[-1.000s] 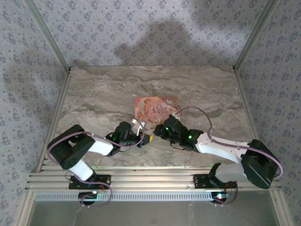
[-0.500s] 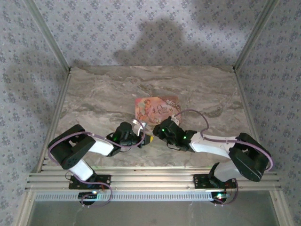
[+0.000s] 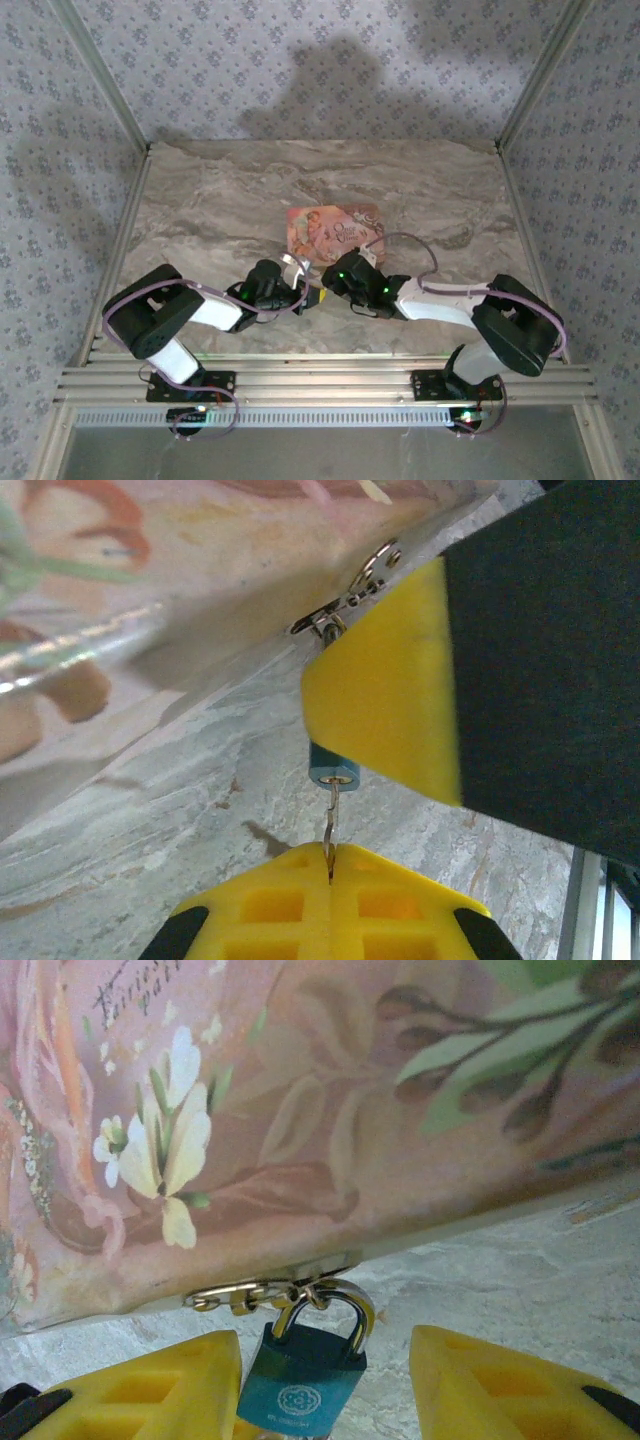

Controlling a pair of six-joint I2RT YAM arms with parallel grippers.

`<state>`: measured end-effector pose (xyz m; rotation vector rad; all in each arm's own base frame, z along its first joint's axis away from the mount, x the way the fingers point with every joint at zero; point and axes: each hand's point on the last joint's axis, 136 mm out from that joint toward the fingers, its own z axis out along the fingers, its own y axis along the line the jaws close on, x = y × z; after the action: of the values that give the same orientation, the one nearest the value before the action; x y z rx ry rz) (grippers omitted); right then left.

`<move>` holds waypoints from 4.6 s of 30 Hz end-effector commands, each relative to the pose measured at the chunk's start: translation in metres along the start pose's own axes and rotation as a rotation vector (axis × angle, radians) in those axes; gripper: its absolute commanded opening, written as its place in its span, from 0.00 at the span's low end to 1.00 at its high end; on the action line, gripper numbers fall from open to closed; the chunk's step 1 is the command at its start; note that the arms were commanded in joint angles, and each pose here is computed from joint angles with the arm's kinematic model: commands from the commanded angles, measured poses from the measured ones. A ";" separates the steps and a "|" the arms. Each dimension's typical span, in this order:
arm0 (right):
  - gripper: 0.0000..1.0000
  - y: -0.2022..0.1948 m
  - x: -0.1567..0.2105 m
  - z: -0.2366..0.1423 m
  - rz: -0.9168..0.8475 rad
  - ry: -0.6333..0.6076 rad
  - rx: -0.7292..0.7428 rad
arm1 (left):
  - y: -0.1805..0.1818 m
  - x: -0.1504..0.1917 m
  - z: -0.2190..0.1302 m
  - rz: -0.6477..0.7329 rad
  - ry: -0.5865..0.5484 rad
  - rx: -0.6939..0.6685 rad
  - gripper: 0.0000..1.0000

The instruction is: Unlock the padlock with the key

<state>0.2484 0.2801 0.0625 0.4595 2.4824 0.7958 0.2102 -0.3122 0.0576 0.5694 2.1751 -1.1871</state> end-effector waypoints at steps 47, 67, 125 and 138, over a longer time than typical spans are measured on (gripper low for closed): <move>0.00 0.029 0.017 0.009 -0.003 0.140 0.001 | -0.020 -0.038 -0.022 0.103 -0.116 -0.041 0.21; 0.00 0.033 0.004 0.004 0.016 0.116 -0.025 | -0.021 -0.009 -0.047 -0.040 -0.057 0.042 0.36; 0.00 0.044 0.029 0.020 0.101 0.190 -0.095 | -0.018 -0.052 -0.021 -0.078 -0.340 0.074 0.00; 0.00 0.045 0.044 0.032 0.137 0.223 -0.104 | -0.027 -0.077 -0.018 -0.038 -0.431 0.076 0.00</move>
<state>0.2676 0.3188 0.0616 0.5601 2.4940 0.9498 0.2330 -0.2913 0.0682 0.2283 2.0456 -1.1591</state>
